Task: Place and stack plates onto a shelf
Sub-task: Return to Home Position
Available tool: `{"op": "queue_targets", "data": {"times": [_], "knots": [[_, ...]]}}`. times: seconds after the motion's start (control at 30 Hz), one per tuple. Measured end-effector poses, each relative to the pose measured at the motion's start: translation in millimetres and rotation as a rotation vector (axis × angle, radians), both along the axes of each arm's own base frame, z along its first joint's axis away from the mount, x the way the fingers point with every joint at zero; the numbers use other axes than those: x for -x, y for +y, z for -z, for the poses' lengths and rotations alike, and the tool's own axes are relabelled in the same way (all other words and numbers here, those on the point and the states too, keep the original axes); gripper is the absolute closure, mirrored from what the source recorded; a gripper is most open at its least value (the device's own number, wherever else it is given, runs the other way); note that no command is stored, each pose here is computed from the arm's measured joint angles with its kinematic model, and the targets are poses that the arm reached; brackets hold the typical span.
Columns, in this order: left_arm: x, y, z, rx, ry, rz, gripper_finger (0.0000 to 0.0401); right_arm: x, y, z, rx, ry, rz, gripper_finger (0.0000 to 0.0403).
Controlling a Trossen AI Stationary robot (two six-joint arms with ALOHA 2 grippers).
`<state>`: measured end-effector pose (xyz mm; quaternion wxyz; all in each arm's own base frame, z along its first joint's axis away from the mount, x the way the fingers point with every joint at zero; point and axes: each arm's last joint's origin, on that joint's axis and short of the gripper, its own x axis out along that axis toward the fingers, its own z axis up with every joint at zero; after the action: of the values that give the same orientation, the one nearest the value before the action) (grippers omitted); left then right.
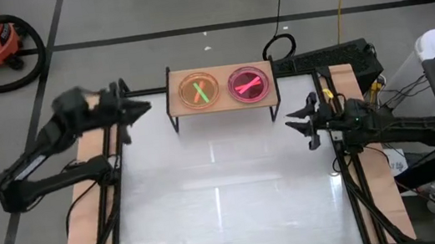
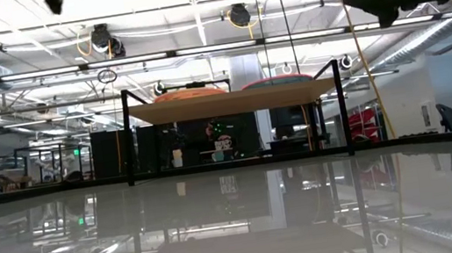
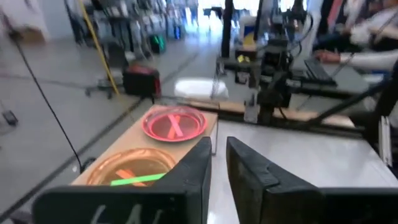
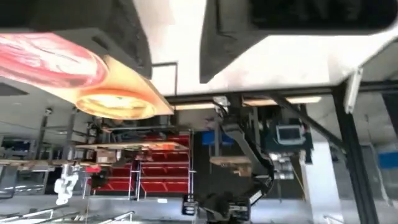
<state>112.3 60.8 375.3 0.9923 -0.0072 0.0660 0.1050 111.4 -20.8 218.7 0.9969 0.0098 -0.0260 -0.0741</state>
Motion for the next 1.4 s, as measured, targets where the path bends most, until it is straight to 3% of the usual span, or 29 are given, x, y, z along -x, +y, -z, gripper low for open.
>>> {"op": "queue_targets", "data": {"times": [0.2, 0.4, 0.57, 0.8, 0.97, 1.2, 1.4], "knots": [[27, -23, 47, -0.035, -0.14, -0.01, 0.0382, 5, 1, 6, 0.074, 0.077, 0.021, 0.0391], [36, -31, 90, -0.038, -0.175, 0.028, 0.0397, 6, 0, 12, 0.072, 0.132, 0.025, 0.04], [38, -33, 122, -0.017, -0.196, 0.034, 0.0398, 8, -3, 17, 0.067, 0.187, 0.151, 0.0402], [39, -34, 152, -0.13, -0.193, 0.046, 0.0399, 8, 1, 37, 0.131, 0.095, 0.045, 0.0403], [32, -32, 169, -0.134, -0.199, 0.086, 0.0399, 10, 1, 42, 0.152, -0.006, 0.051, 0.0403], [22, -28, 201, -0.146, -0.2, 0.1, 0.04, 11, 3, 44, 0.127, 0.008, -0.008, 0.0403], [21, -28, 204, -0.121, -0.171, 0.113, 0.0399, 10, 2, 45, 0.09, 0.018, 0.001, 0.0403]]}}
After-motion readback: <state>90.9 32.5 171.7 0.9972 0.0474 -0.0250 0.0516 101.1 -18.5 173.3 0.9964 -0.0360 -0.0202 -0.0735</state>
